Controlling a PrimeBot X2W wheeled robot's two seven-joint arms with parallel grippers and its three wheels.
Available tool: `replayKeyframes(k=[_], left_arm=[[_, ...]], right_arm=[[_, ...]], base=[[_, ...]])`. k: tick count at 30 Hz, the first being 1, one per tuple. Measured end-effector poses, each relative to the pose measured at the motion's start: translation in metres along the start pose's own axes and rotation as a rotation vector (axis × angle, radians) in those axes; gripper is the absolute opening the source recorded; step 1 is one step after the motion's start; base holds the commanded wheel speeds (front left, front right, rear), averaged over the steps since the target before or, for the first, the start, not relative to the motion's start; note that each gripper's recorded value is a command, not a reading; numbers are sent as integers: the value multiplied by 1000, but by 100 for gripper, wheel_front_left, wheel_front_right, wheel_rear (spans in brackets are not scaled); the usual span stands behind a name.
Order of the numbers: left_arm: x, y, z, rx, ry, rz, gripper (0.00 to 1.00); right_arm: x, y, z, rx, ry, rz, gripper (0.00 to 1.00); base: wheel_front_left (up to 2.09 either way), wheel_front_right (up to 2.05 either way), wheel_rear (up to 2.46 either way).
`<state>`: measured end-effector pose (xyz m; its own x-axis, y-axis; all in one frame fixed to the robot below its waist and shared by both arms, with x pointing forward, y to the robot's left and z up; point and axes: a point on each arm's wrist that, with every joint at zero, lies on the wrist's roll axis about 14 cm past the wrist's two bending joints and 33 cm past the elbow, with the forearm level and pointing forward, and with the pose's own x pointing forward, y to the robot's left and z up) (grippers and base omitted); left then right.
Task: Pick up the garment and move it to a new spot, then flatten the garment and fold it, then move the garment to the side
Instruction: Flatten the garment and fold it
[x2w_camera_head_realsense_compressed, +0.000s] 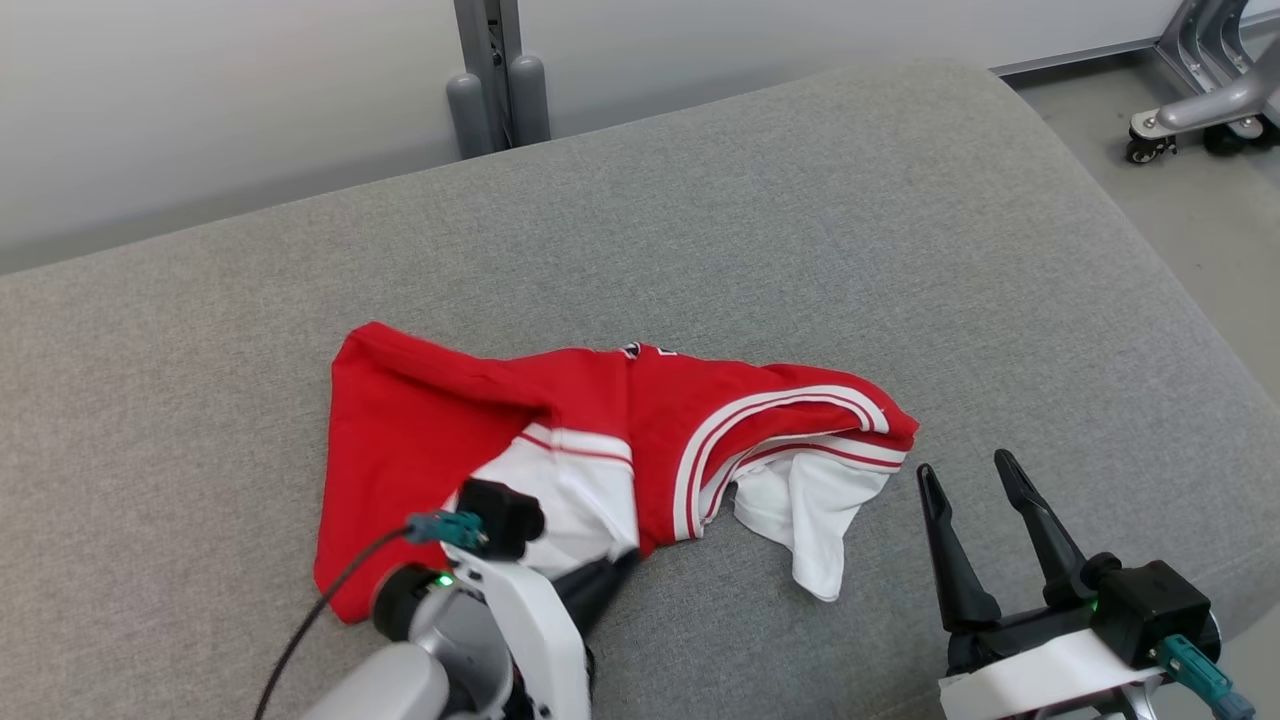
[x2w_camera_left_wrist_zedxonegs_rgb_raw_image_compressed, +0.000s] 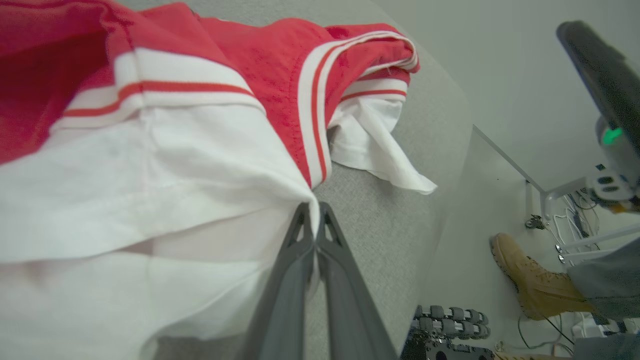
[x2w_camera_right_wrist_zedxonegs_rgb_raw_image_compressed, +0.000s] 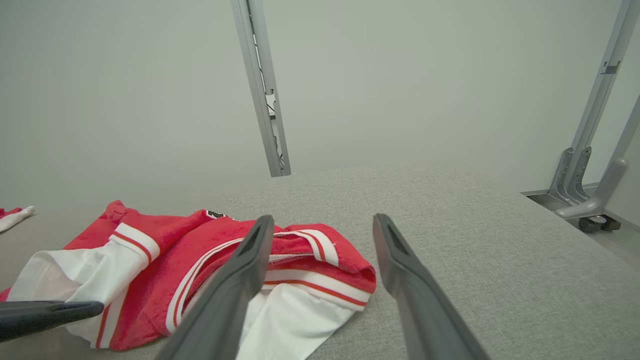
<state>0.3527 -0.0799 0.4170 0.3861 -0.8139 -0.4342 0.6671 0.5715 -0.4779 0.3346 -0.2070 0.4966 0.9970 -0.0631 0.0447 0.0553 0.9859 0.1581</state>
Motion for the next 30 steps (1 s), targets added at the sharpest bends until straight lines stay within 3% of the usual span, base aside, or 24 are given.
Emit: replayKeyframes(k=[6, 13, 15, 18, 19, 20, 21, 23, 25, 26, 27, 28, 30], left_arm=[[-21, -80, -5, -38, 0, -231, 0], [-47, -159, 17, -188, -50, -477, 0], [-47, -162, 12, -209, -28, -476, 0], [-35, -129, 0, -224, -4, -355, 0], [-30, -119, -6, -235, 6, -317, 19], [-27, -108, -10, -229, 4, -279, 25], [-20, -84, -16, -202, -4, -195, 27], [-16, -67, -26, -167, 14, -139, 30], [-14, -56, -36, -126, 36, -105, 42], [-13, -53, -38, -114, 42, -94, 68], [-13, -50, -40, -110, 45, -86, 68], [-13, -47, -41, -109, 48, -77, 100], [-14, -40, -47, -67, 72, -62, 100]], right_arm=[[1, 5, -2, 3, 6, 14, 100], [1, 7, -5, 1, 14, 20, 100], [1, 7, -7, 1, 20, 22, 100], [2, 7, -9, 3, 28, 22, 100], [2, 7, -9, 5, 29, 21, 100], [3, 6, -9, 5, 28, 19, 100], [3, 4, -10, 3, 31, 13, 100], [3, 3, -11, 2, 36, 10, 100], [3, 2, -12, 1, 38, 7, 100], [3, 2, -12, 1, 39, 5, 100], [3, 2, -12, 1, 40, 4, 100], [3, 1, -12, 1, 40, 3, 100], [3, 1, -13, 2, 41, 3, 100]], base=[[0, 0, 0], [0, 0, 0], [0, 0, 0], [0, 0, 0], [0, 0, 0], [0, 0, 0], [0, 0, 0], [0, 0, 0], [0, 0, 0], [0, 0, 0], [0, 0, 0], [0, 0, 0], [0, 0, 0]])
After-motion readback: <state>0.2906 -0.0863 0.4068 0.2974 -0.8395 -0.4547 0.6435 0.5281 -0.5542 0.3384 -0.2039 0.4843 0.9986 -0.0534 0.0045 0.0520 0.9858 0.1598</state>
